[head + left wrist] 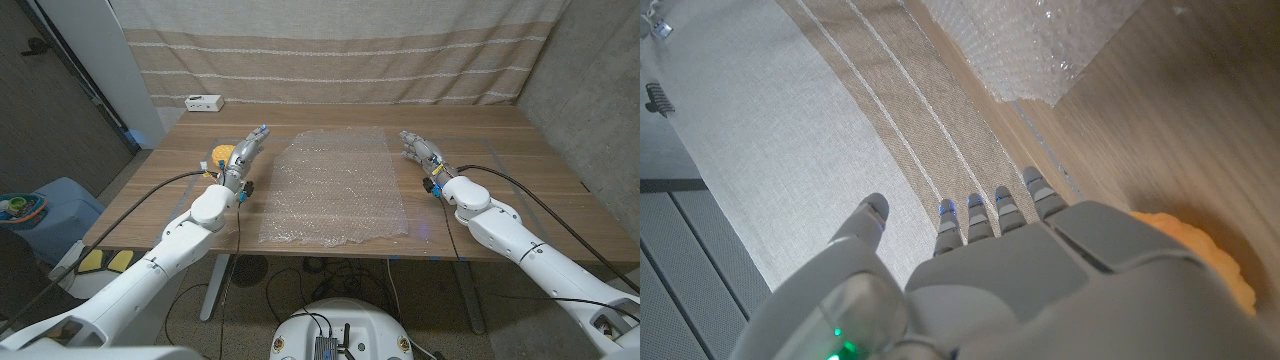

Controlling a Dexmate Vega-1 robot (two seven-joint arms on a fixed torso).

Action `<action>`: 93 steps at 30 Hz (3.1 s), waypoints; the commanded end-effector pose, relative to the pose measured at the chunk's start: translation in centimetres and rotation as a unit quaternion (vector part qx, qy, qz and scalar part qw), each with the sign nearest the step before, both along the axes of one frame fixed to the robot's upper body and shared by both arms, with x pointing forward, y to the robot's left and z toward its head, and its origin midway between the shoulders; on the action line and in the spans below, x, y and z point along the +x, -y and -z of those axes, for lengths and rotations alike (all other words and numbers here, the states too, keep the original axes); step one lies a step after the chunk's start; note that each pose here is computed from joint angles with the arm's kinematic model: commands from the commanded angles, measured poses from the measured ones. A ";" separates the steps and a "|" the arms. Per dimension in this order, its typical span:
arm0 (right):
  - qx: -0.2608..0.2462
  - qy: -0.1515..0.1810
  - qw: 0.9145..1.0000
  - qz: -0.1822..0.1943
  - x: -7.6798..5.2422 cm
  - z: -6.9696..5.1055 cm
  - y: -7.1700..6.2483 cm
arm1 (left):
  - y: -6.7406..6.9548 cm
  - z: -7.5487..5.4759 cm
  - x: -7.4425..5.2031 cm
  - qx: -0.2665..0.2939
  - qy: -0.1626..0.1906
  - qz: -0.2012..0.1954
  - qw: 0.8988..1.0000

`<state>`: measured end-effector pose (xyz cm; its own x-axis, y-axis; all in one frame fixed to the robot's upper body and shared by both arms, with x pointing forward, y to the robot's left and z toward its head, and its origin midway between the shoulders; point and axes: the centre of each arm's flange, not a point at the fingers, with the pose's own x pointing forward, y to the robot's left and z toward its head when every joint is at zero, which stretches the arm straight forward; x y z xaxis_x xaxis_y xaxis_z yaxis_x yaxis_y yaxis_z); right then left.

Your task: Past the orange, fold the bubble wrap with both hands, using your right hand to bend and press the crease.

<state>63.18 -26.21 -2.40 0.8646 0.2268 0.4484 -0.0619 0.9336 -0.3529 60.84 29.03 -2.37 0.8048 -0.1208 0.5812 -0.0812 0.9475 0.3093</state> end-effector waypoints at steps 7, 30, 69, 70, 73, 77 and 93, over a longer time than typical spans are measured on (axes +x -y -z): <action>-0.111 0.014 0.993 0.032 -1.7 -0.6 -2.5 | 0.4 -0.1 -4.3 0.098 0.028 -0.073 0.992; -0.225 0.013 0.971 0.074 -5.3 0.7 -5.7 | 0.2 1.0 -8.1 0.196 0.030 -0.130 0.971; -0.333 -0.028 0.934 0.123 -11.0 5.5 -7.1 | 2.8 2.5 -12.5 0.396 0.013 -0.184 0.900; -0.335 -0.031 0.934 0.123 -11.1 5.7 -7.1 | 2.9 2.5 -12.6 0.402 0.013 -0.185 0.897; -0.345 -0.041 0.929 0.126 -11.5 6.4 -7.0 | 3.2 2.6 -13.0 0.419 0.012 -0.186 0.889; -0.353 -0.048 0.925 0.131 -12.0 7.1 -6.9 | 3.5 2.7 -13.3 0.437 0.009 -0.180 0.881; -0.416 -0.063 0.893 0.156 -15.0 8.1 -7.7 | 4.3 3.8 -15.1 0.514 0.000 -0.193 0.836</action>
